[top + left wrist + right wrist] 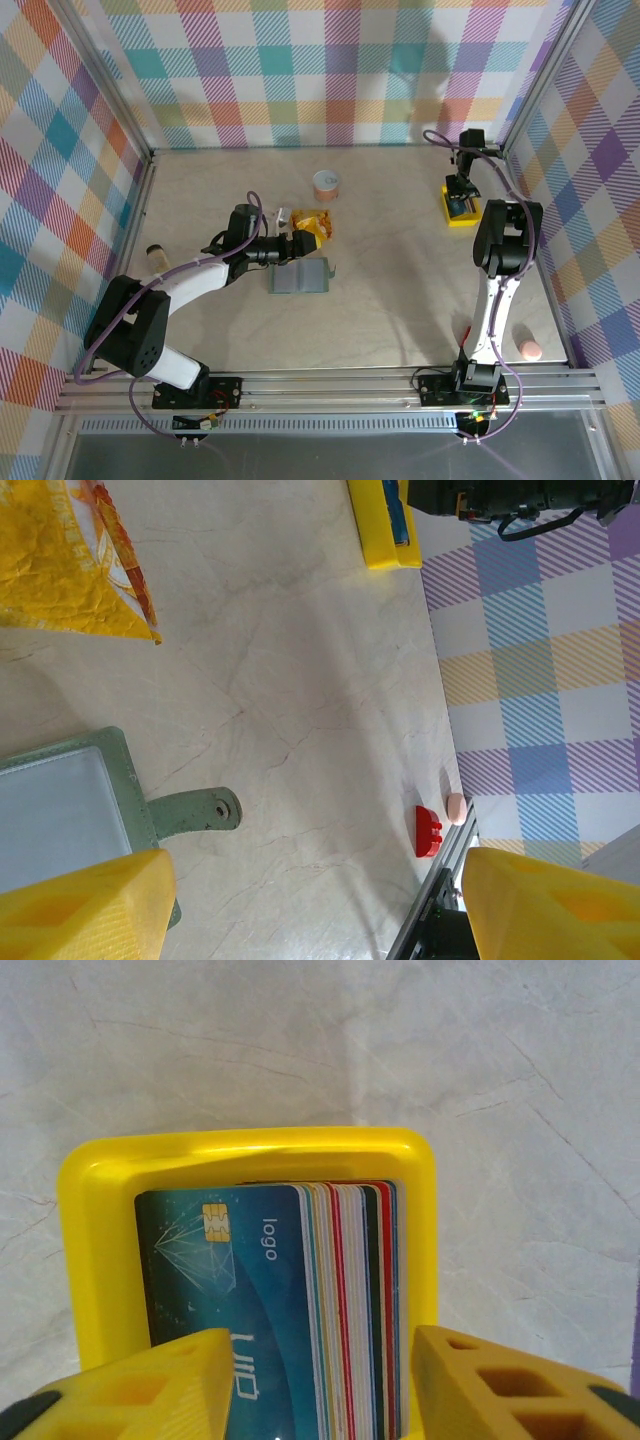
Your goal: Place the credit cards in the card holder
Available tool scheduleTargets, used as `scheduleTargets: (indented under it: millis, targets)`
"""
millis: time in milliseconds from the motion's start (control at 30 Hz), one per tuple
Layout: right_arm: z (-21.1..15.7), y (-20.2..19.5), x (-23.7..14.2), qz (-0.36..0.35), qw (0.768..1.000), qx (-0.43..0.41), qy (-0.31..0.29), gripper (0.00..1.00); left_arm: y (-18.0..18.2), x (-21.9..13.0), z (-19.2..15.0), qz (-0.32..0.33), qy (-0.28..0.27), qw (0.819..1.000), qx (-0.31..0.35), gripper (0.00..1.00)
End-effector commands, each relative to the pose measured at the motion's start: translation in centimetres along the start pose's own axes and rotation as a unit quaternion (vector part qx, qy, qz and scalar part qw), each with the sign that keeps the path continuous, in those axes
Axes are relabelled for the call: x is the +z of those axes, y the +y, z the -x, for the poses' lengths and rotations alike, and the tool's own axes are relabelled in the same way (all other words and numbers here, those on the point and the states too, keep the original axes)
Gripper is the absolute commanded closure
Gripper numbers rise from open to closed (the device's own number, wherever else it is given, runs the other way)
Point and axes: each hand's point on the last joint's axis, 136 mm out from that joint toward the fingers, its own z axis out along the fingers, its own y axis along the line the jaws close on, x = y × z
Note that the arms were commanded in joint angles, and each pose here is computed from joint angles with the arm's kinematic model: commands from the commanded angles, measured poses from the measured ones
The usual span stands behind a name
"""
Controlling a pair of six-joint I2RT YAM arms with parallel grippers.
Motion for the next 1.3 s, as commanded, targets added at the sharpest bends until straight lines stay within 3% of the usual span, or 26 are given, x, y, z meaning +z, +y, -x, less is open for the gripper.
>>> scheduleTargets:
  millis: [0, 267, 567, 733, 900, 1267]
  targets:
    - [-0.5, -1.0, -1.2, -0.015, 1.000, -0.003, 0.006, 0.45, -1.5, 0.0, 0.6, -0.011, -0.005, 1.000, 0.023, 0.25]
    - [-1.6, -1.0, 1.0, -0.013, 0.999, -0.014, 0.033, 0.37, -1.5, -0.1, 0.6, -0.009, -0.004, 1.000, 0.023, 0.25]
    - [-1.3, -1.7, 1.8, -0.026, 0.999, -0.014, 0.033, 0.35, -1.6, 0.2, 0.8, -0.007, -0.002, 1.000, 0.023, 0.25]
    - [-0.5, -2.3, 1.5, -0.038, 0.999, -0.007, 0.015, 0.44, -1.6, 0.3, 0.8, -0.006, -0.001, 1.000, 0.024, 0.25]
    - [-0.3, -2.2, 1.4, -0.036, 0.999, -0.008, 0.008, 0.65, -1.6, 0.3, 0.8, -0.005, -0.001, 1.000, 0.023, 0.25]
    - [-0.1, -2.2, 1.5, -0.022, 1.000, 0.001, 0.006, 0.78, -1.4, 0.7, 0.7, -0.004, 0.003, 1.000, 0.022, 0.25]
